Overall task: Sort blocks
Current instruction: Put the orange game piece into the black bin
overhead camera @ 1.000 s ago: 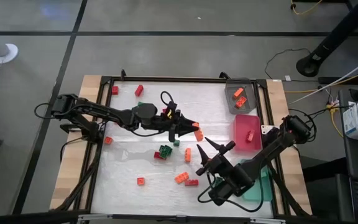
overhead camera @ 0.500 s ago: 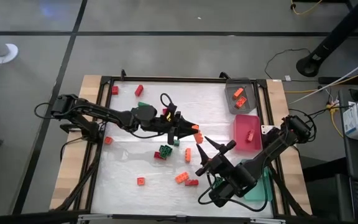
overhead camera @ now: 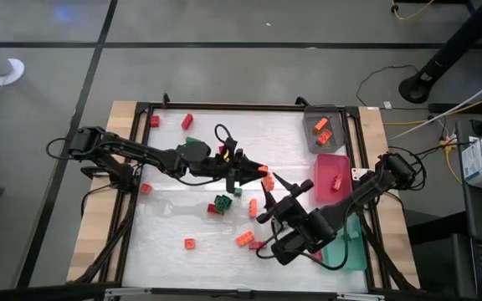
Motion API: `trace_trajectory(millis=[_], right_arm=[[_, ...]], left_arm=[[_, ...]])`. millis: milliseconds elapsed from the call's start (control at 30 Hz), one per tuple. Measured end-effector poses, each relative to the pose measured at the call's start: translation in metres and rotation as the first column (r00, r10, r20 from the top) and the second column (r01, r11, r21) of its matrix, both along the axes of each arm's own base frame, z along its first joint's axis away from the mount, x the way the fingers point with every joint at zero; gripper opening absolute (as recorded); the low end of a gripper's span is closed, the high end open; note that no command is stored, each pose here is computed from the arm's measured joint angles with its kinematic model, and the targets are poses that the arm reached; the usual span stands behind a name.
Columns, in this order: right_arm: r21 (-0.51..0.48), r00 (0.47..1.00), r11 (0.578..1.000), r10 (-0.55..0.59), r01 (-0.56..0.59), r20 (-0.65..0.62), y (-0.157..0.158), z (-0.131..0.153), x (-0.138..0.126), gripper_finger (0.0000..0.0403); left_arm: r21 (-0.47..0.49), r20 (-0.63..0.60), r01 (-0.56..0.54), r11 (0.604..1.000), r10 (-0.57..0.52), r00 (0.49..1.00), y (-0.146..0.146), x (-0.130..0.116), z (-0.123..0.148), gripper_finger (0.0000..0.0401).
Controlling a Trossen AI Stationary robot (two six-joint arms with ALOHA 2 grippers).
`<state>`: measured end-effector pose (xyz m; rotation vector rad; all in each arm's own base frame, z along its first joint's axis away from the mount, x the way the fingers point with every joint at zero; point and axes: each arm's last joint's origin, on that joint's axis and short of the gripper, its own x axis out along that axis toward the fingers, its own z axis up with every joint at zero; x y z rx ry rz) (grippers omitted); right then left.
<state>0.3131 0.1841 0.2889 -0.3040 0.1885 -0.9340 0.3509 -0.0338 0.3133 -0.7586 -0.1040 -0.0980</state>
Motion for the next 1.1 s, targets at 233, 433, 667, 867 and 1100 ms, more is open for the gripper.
trace_trajectory(millis=[233,433,667,867,1100], right_arm=[[0.000,1.000,1.000,0.003,-0.003,0.000,0.001,0.000,-0.001,0.0165],[-0.010,1.000,1.000,0.003,-0.003,-0.014,0.001,0.000,-0.001,0.0101],[-0.022,0.999,1.000,0.003,-0.004,-0.033,0.000,-0.001,-0.002,0.0101],[-0.046,0.996,0.999,-0.029,0.026,-0.080,-0.014,-0.001,-0.001,0.0101],[-0.052,0.981,0.996,-0.077,0.069,-0.176,-0.043,0.016,-0.009,0.0101]], left_arm=[[0.021,-0.021,-0.014,1.000,0.015,1.000,0.000,0.000,-0.002,0.0129],[0.013,-0.033,-0.021,1.000,0.021,0.999,0.000,0.001,-0.004,0.0129],[0.101,-0.026,-0.024,0.995,0.027,0.999,0.000,0.001,-0.004,0.0142],[0.199,-0.020,-0.052,0.979,0.057,0.998,0.014,-0.001,0.000,0.0189],[0.330,0.018,-0.121,0.936,0.122,0.992,0.044,-0.026,0.029,0.0215]])
